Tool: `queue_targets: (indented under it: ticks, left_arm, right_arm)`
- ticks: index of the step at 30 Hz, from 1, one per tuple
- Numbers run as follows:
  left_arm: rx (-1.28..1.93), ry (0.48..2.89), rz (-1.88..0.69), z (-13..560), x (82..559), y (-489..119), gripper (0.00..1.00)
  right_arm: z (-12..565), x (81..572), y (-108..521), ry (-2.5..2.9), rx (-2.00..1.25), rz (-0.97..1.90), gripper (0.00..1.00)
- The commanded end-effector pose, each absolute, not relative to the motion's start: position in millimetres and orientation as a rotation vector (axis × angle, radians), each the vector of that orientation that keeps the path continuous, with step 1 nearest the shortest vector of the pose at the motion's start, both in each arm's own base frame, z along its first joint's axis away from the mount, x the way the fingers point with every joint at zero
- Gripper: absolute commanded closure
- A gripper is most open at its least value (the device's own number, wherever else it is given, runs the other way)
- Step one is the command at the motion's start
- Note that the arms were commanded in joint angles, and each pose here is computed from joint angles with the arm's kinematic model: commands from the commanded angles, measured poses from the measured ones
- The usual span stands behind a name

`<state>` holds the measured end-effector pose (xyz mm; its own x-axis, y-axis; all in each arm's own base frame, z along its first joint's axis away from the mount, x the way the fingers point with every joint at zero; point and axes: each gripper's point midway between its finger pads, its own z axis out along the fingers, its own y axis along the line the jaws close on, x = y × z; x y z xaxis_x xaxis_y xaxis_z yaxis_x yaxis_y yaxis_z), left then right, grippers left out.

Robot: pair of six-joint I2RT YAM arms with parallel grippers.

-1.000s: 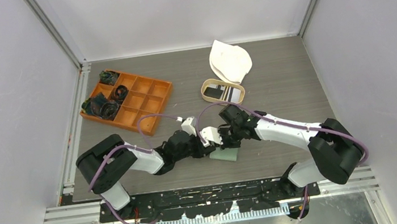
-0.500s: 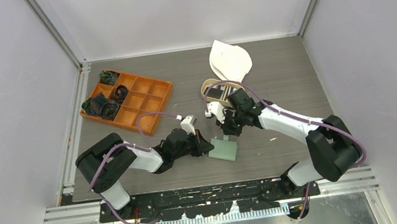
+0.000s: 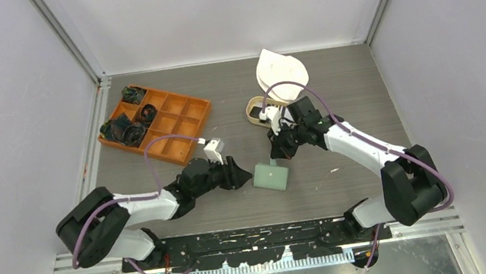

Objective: Put the credit cards into the card holder
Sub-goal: Open the card holder at the center of the board.

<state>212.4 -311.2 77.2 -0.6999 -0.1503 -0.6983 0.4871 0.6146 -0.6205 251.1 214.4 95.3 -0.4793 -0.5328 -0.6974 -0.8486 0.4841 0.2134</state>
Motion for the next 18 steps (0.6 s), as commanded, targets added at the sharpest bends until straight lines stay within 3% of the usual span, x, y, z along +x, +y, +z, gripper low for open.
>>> queue_targets:
  ticks: [1,8,18]
  left_arm:
    - [0.425,1.958,-1.052,90,207,-302,0.52]
    - [0.749,1.664,-0.986,96,197,-300,0.43]
    - [0.901,1.527,-1.028,100,207,-338,0.43]
  right_arm:
    - [136,253,231,2.063,-1.108,0.854,0.99]
    - [140,242,235,2.031,-1.160,0.915,0.99]
    - [140,234,236,2.012,-1.212,0.953,0.99]
